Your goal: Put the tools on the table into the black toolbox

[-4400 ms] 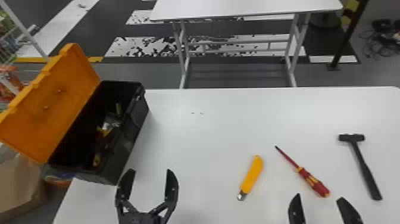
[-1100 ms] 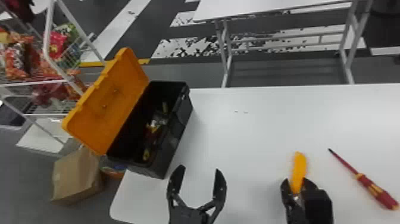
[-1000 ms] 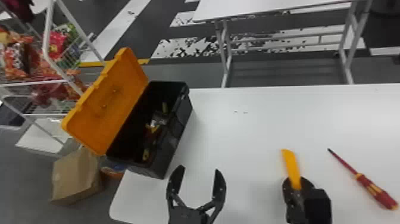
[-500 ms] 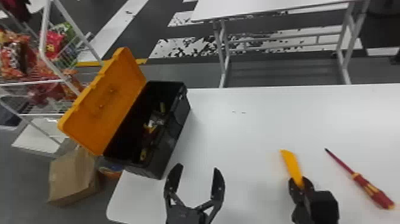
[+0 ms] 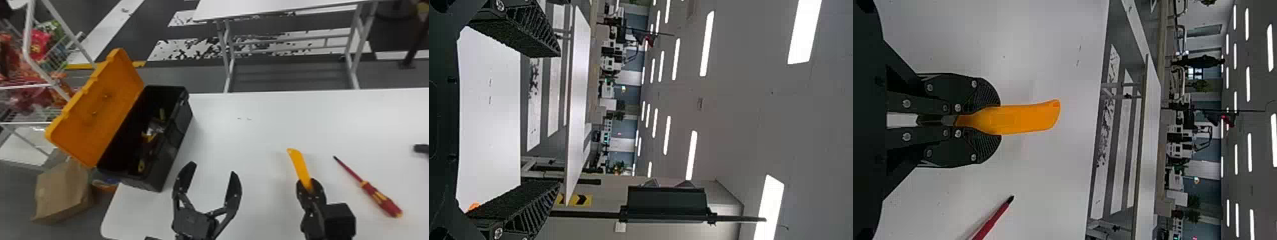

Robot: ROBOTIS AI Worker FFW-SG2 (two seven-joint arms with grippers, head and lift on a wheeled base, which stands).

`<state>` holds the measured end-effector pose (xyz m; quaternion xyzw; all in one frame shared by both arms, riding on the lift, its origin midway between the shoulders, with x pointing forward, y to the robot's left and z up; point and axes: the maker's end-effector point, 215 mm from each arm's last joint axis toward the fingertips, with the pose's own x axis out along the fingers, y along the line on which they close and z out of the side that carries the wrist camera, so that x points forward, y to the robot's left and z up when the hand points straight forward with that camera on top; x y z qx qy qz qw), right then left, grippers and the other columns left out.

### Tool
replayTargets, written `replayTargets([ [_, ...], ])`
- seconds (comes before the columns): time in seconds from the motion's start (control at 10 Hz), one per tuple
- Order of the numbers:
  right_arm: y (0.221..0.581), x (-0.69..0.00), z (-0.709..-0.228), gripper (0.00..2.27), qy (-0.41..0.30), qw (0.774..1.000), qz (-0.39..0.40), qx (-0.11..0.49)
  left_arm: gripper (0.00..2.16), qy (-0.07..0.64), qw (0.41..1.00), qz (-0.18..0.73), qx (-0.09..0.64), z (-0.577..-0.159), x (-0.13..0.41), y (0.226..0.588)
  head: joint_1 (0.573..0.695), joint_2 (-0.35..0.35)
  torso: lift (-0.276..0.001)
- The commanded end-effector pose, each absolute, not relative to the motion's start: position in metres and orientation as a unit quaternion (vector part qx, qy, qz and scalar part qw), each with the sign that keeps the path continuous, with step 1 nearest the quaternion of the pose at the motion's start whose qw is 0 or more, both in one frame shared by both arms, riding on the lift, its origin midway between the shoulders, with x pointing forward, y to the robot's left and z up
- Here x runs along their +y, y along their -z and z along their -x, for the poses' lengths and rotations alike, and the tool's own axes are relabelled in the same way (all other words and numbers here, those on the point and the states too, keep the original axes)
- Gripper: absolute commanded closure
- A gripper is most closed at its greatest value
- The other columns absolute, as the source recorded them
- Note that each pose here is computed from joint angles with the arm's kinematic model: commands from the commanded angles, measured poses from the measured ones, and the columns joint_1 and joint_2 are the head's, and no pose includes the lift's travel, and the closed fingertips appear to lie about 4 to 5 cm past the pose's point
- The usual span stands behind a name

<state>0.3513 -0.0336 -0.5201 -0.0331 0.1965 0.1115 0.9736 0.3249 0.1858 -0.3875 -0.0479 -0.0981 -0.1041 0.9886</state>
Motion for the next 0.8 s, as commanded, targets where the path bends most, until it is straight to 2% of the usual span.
replayTargets([
  [0.0, 0.508, -0.022, -0.344, 2.23, -0.123, 0.975, 0.041, 0.18, 0.08, 0.121, 0.987, 0.056, -0.092, -0.333, 0.178, 0.382, 0.695, 0.259, -0.075],
  [0.2, 0.49, -0.009, -0.332, 2.23, -0.144, 0.976, 0.047, 0.159, 0.09, 0.149, 0.983, 0.09, -0.05, -0.346, 0.169, 0.39, 0.695, 0.257, -0.075],
  [0.7, 0.458, 0.023, -0.314, 2.23, -0.19, 0.972, 0.074, 0.112, 0.08, 0.194, 0.957, 0.191, 0.095, -0.362, 0.144, 0.445, 0.695, 0.273, -0.075],
])
